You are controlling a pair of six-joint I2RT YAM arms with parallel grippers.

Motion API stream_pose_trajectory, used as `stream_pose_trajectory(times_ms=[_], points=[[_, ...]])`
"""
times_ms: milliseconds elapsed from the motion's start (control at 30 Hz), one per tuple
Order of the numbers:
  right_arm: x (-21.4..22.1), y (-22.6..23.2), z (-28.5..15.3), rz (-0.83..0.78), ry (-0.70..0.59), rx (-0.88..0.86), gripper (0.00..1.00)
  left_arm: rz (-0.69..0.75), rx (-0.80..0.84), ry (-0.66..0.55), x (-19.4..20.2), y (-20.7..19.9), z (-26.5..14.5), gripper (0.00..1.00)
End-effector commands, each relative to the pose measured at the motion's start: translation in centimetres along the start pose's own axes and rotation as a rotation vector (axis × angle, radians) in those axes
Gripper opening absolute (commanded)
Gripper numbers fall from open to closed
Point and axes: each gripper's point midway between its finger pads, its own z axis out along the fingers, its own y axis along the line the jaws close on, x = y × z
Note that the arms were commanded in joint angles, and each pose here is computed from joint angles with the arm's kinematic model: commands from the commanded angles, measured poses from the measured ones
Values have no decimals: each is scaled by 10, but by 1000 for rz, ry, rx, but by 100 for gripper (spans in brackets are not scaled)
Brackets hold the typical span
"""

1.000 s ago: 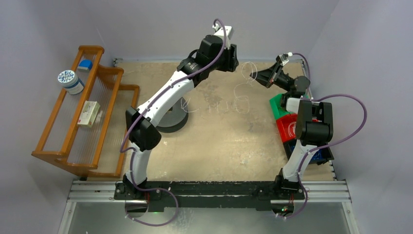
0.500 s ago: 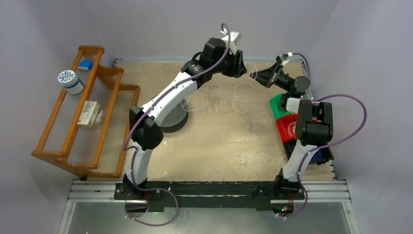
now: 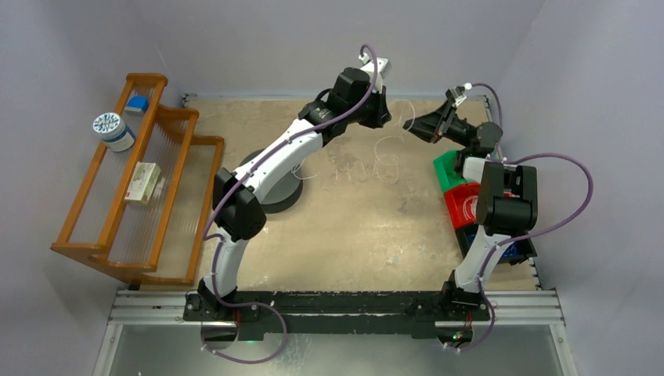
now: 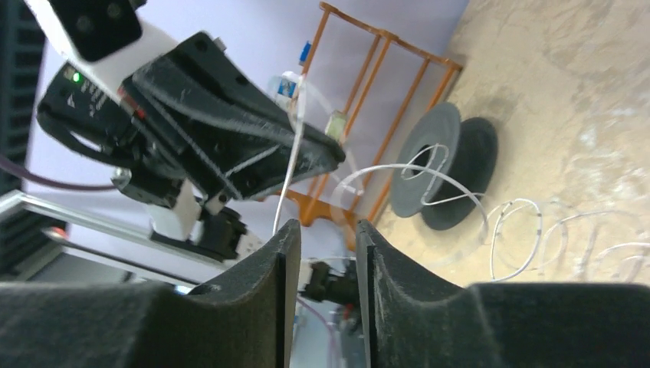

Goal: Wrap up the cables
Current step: Adjust the cable at the center of the board.

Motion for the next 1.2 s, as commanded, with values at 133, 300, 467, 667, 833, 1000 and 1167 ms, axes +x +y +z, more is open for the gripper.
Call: stream_pose_trajectory(times_ms=[133, 300, 467, 667, 833, 1000, 1167], points=[[-39, 31, -33, -548, -36, 181, 48, 76, -153, -162, -54, 17, -22, 0], [-69, 12, -50, -827, -40, 560, 54, 115, -169, -156, -50, 20, -17, 0], [-84, 49, -47, -1201, -73, 657, 61, 169, -101, -101, -33, 9, -12, 0], [-63, 55, -12, -1375, 20, 616, 63, 246, -43, -86, -25, -13, -21, 0], [-46, 39, 11, -1348, 94, 581, 62, 266, 12, -74, -22, -29, -28, 0], [-38, 25, 10, -1335, 148, 591, 59, 264, 39, -68, -19, -37, -35, 0], [-29, 18, 3, -1348, 179, 603, 50, 261, 52, -62, -17, -39, -38, 0]])
